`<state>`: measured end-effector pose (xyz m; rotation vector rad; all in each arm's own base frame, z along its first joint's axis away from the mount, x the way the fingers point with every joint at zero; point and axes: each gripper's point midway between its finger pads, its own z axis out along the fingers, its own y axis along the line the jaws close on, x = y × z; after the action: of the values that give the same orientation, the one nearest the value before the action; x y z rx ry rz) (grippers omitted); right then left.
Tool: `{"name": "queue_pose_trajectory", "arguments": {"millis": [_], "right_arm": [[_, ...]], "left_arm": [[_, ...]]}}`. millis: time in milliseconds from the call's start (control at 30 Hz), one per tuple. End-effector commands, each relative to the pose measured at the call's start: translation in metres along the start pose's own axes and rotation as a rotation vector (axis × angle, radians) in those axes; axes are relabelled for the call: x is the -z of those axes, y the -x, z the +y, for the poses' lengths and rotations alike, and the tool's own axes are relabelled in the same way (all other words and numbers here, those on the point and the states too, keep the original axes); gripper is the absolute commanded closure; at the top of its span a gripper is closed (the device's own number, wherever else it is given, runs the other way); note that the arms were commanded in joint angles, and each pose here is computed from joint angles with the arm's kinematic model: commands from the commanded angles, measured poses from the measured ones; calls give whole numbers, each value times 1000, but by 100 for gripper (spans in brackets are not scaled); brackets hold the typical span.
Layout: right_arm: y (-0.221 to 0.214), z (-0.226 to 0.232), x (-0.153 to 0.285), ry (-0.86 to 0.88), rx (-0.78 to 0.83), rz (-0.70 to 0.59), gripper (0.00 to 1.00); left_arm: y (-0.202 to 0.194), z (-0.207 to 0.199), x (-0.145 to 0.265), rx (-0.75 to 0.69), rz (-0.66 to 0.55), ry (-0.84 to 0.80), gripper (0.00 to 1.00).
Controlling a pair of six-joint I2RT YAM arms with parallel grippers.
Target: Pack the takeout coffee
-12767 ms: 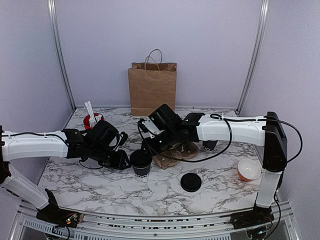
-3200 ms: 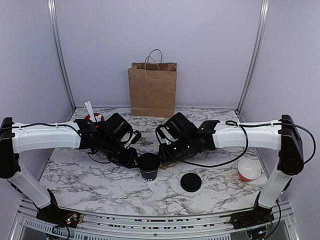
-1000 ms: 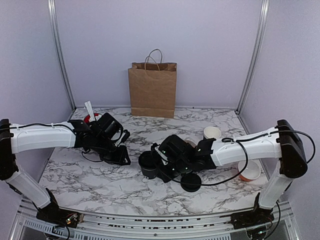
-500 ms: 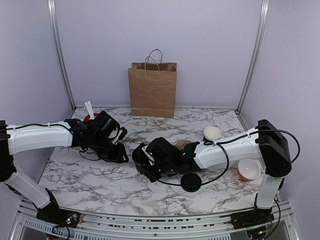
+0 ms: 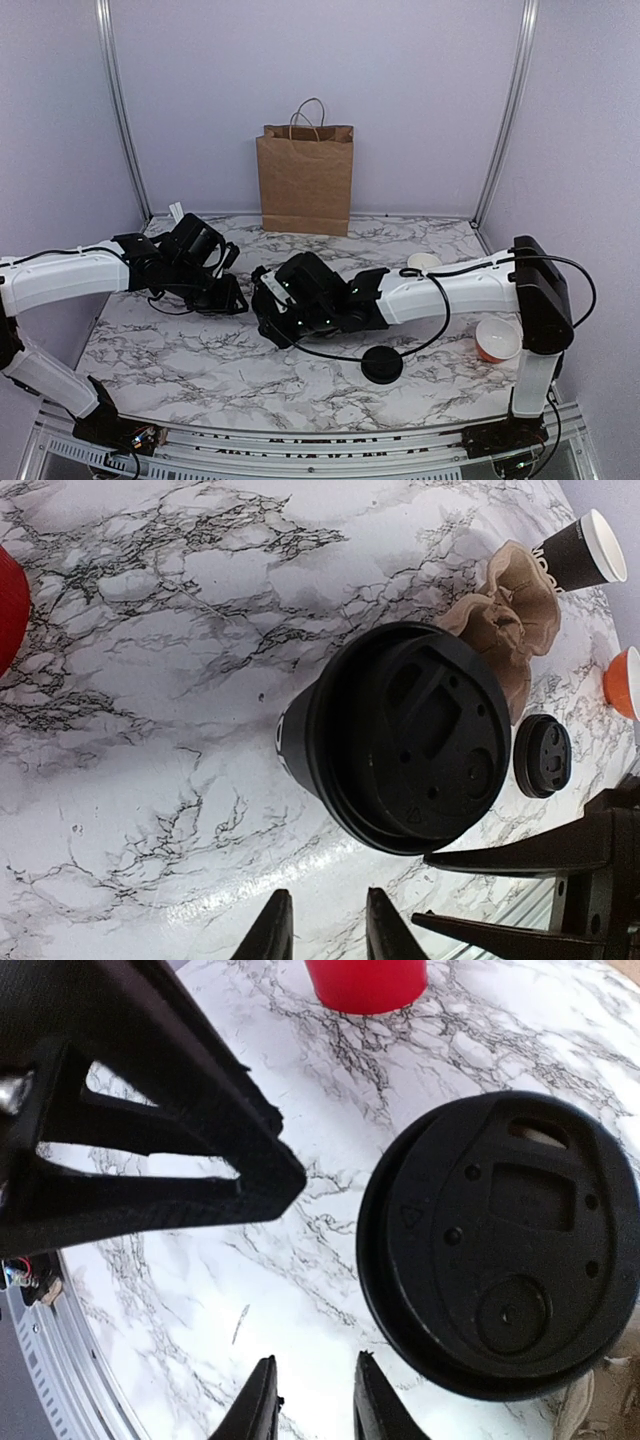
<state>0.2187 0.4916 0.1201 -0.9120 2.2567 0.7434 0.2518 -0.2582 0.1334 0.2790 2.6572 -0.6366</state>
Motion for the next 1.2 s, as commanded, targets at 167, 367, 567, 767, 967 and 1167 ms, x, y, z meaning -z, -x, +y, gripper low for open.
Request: {"name": "queue_pose_trajectory", "arguments": {"millis": [167, 367, 567, 767, 967, 1167], "right_arm": [[59, 1, 72, 43, -66, -98, 63], [67, -49, 72, 30, -193, -85, 59], [70, -59, 54, 65, -206, -76, 60], [69, -64, 38, 60, -211, -61, 63], [67, -74, 32, 20, -220, -63, 64], [65, -78, 25, 0, -218, -49, 65]], "left_arm": [[13, 2, -1, 109, -57, -22, 75], [18, 0, -11, 135, -53, -43, 75], [18, 1, -21, 144, -43, -42, 75], [19, 1, -27, 146, -34, -44, 75], [17, 3, -29, 142, -29, -36, 75], [14, 5, -33, 136, -17, -30, 75]]}}
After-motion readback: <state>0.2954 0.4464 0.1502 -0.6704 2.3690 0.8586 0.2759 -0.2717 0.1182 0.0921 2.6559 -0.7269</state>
